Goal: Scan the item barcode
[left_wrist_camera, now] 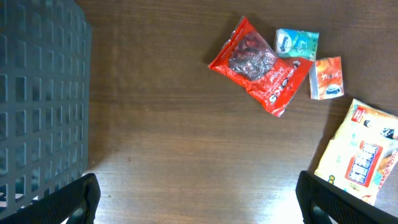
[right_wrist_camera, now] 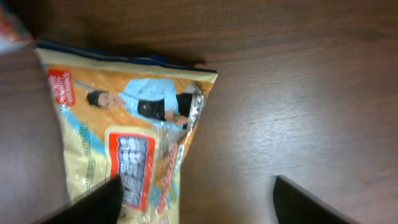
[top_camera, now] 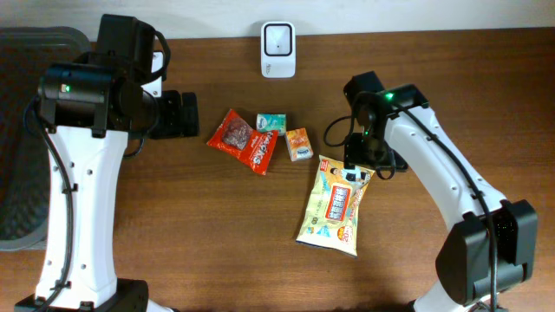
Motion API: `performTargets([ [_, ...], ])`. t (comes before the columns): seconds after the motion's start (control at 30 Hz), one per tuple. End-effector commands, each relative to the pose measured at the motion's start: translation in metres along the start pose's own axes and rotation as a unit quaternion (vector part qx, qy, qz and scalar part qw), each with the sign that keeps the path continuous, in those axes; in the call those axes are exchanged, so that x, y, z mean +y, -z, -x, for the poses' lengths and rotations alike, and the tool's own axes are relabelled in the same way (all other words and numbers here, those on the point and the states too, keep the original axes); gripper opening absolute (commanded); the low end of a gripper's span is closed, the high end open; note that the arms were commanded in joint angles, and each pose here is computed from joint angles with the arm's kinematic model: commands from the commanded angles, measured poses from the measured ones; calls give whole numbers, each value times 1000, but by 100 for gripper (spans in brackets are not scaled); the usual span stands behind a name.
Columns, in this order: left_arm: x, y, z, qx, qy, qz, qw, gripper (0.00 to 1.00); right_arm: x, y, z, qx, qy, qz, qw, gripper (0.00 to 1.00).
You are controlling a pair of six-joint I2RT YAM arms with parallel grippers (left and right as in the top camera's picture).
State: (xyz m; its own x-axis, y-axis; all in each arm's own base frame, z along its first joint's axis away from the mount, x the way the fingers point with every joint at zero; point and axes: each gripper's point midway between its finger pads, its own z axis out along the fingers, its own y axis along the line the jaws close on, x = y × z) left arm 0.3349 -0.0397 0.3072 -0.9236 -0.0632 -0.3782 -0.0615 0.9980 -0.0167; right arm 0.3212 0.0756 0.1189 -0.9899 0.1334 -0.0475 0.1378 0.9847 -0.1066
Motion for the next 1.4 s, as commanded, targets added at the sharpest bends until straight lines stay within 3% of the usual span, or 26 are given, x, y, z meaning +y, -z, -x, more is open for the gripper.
performTargets([
  [0.0,2,0,1,-2,5,6,1000,99,17,-15,-26,52,25,44,997,99],
  [0.13,2,0,1,-2,5,6,1000,99,15,-71,-81,131,35,39,990,98],
  [0.2,2,0,1,-2,5,5,1000,99,12,-94,-95,139,30,37,989,49],
  [0.27,2,0,1,-2,5,5,1000,99,12,-94,-93,136,17,37,990,19],
  [0.3,2,0,1,-2,5,5,1000,99,15,-90,-87,128,17,41,991,9],
  [0.43,2,0,1,-2,5,6,1000,99,23,-61,-62,102,32,55,993,8],
  [0.53,2,0,1,-2,5,5,1000,99,21,-59,-67,112,33,50,992,8],
  [0.83,2,0,1,-2,5,6,1000,99,14,-120,-92,106,30,47,993,4],
  [0.93,2,0,1,-2,5,6,1000,99,15,-84,-63,85,33,32,995,6],
  [0.97,2,0,1,-2,5,6,1000,99,9,-62,-48,69,34,11,997,46],
  [1.0,2,0,1,-2,5,5,1000,99,5,-47,-39,57,35,-3,998,99],
  [1.1,2,0,1,-2,5,5,1000,99,0,-36,-35,54,64,-17,996,99],
  [1.37,2,0,1,-2,5,6,1000,99,30,-108,-83,102,64,89,989,99],
])
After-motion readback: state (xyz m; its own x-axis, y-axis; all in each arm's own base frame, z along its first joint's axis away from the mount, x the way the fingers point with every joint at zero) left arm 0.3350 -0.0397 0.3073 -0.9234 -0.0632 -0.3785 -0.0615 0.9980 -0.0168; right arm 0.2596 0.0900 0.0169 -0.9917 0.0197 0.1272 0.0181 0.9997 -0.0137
